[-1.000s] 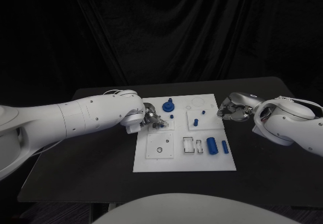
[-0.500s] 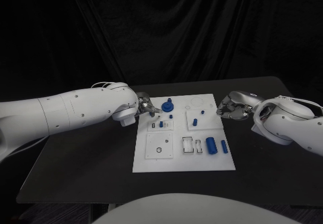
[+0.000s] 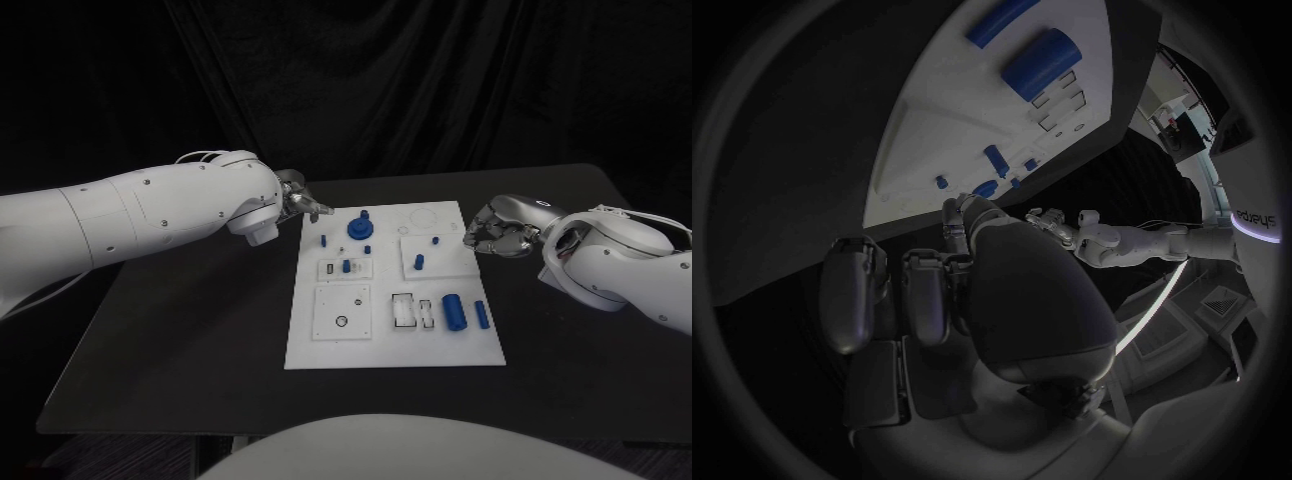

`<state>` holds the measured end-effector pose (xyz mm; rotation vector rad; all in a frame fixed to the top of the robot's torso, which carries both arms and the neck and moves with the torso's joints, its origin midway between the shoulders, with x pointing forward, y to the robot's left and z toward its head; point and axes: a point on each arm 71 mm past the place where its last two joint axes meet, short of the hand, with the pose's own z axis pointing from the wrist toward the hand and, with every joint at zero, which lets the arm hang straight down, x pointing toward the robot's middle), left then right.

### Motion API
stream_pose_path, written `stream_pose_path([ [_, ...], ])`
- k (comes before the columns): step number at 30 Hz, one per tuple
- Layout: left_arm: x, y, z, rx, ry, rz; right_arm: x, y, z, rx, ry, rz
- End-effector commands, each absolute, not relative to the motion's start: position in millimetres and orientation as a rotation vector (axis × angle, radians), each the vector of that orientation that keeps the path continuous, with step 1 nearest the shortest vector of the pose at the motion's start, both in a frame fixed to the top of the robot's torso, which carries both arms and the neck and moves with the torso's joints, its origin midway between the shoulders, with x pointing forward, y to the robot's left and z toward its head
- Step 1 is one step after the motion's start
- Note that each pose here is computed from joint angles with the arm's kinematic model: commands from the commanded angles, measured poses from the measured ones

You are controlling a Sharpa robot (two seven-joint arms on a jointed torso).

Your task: Assemble the parts on the task board

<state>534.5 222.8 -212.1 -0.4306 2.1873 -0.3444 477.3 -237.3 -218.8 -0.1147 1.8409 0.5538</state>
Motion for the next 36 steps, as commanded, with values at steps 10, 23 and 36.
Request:
stream_pose_path([
  [10, 548.8, 229.0, -219.7, -0.392, 2.244, -0.31, 477, -236, -218, -0.11, 1.823, 0.559],
  [23, 552.9, 227.0, -234.2, -0.386, 2.274, -0.307, 476, -238, -218, -0.107, 1.818, 0.56],
  [36, 550.9, 224.9, -250.6, -0.381, 2.318, -0.299, 476, -237, -218, -0.11, 1.82, 0.562],
])
